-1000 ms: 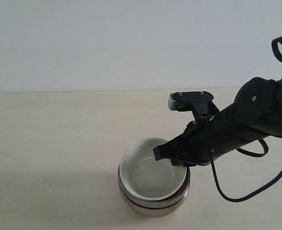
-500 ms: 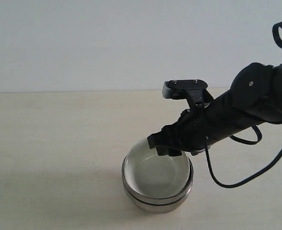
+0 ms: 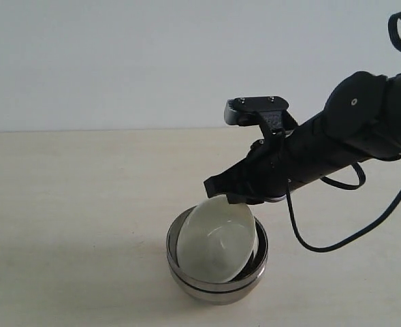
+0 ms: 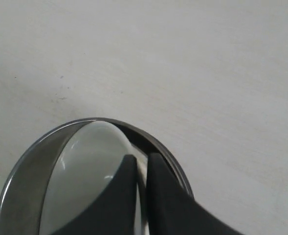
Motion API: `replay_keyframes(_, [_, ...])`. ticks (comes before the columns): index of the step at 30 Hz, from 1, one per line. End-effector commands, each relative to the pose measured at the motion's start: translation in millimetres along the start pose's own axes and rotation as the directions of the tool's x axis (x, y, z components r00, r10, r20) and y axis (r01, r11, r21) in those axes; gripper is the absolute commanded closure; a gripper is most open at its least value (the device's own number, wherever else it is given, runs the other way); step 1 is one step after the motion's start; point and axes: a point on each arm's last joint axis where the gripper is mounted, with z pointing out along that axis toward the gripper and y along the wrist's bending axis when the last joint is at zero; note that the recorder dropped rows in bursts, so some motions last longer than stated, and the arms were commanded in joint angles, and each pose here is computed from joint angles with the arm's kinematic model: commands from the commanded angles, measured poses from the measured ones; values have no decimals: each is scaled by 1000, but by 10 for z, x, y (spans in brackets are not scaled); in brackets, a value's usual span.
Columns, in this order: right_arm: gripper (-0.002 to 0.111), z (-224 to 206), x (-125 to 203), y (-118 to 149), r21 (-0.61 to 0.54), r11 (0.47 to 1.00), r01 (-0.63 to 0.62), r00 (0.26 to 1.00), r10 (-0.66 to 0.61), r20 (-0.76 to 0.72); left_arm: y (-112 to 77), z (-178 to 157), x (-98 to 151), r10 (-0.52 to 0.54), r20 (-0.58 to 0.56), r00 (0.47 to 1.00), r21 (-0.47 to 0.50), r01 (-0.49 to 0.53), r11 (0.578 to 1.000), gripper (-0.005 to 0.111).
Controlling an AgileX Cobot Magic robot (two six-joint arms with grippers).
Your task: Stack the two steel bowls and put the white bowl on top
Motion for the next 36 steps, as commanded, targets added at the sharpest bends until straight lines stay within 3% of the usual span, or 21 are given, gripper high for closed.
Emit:
replay_keyframes(1, [108, -31, -41, 9, 4, 1000, 10, 1000, -10, 26, -2, 1, 2, -4, 7, 1000, 5, 4, 1000, 103])
replay_keyframes(4, [102, -31, -37, 11, 2, 1000, 11, 1000, -11, 22, -2, 1, 2, -4, 7, 1000, 5, 4, 1000, 103])
replay_keyframes(9, [71, -35, -52, 12, 3, 1000, 29, 999, -29, 28, -2, 1, 2, -4, 7, 1000, 5, 4, 1000, 103])
replay_keyframes(13, [59, -70, -91, 28, -1, 999, 33, 999, -33, 40, -2, 1, 2, -4, 7, 1000, 5, 4, 1000, 103])
replay_keyframes(19, [67, -301, -210, 82, 7, 997, 78, 989, -78, 127, -2, 1, 2, -4, 7, 1000, 5, 4, 1000, 103])
replay_keyframes(21, [77, -382, -236, 103, 8, 996, 92, 984, -92, 151, -2, 1, 2, -4, 7, 1000, 5, 4, 1000, 103])
replay_keyframes(25, [108, -387, -187, 115, -3, 990, 138, 984, -137, 117, -2, 1, 2, -4, 7, 1000, 5, 4, 1000, 103])
replay_keyframes(36, [108, -83, 162, -97, 105, 990, 95, 990, -104, 90, -2, 1, 2, -4, 7, 1000, 5, 4, 1000, 103])
